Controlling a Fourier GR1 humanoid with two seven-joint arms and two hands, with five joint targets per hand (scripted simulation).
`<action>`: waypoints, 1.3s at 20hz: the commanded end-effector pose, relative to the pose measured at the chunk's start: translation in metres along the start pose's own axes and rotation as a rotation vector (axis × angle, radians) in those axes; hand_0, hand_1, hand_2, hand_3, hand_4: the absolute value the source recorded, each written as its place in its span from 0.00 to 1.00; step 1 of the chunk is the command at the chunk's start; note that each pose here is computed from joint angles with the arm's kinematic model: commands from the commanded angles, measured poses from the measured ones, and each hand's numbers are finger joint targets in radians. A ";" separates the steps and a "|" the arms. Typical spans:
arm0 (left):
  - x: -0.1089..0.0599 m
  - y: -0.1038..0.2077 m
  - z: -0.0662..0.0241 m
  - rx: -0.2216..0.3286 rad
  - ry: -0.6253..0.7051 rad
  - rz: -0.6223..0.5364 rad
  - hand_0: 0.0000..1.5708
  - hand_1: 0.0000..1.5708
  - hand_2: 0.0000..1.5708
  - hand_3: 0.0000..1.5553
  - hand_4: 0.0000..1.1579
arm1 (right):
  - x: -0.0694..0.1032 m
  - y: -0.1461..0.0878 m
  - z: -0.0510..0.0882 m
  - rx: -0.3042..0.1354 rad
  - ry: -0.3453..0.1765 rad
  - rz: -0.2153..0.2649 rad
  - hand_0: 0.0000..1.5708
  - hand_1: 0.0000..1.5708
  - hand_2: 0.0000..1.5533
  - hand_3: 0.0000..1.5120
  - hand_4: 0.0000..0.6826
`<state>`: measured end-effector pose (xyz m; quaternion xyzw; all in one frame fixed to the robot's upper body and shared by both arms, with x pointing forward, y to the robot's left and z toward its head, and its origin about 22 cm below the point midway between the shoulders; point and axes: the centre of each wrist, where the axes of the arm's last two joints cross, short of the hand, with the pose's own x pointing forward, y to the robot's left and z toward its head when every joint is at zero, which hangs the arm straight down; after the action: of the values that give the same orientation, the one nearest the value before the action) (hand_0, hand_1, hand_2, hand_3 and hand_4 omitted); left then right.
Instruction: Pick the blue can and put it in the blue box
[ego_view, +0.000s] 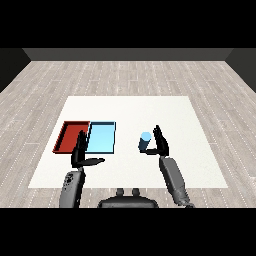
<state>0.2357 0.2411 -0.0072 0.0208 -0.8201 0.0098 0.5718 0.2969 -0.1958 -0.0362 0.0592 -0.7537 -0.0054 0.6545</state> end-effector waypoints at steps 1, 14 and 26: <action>0.008 0.016 0.0225 -0.002 0.016 0.006 0.00 0.00 0.00 0.00 0.00 | -0.009 -0.007 -0.020 -0.010 0.025 0.006 0.00 0.00 0.00 0.00 0.00; 0.002 0.001 0.0133 0.001 0.001 -0.033 0.00 0.00 0.00 0.00 0.00 | -0.024 0.015 -0.035 -0.026 0.074 -0.061 0.00 0.00 0.00 0.00 0.00; 0.023 0.013 -0.0186 -0.007 -0.019 -0.034 0.00 0.00 0.00 0.00 0.00 | -0.047 0.016 -0.023 -0.044 0.107 -0.123 0.00 0.00 0.00 0.00 0.00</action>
<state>0.2327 0.2554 0.0031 0.0395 -0.8245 0.0025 0.5645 0.3275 -0.1793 -0.0769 0.0788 -0.7171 -0.0538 0.6904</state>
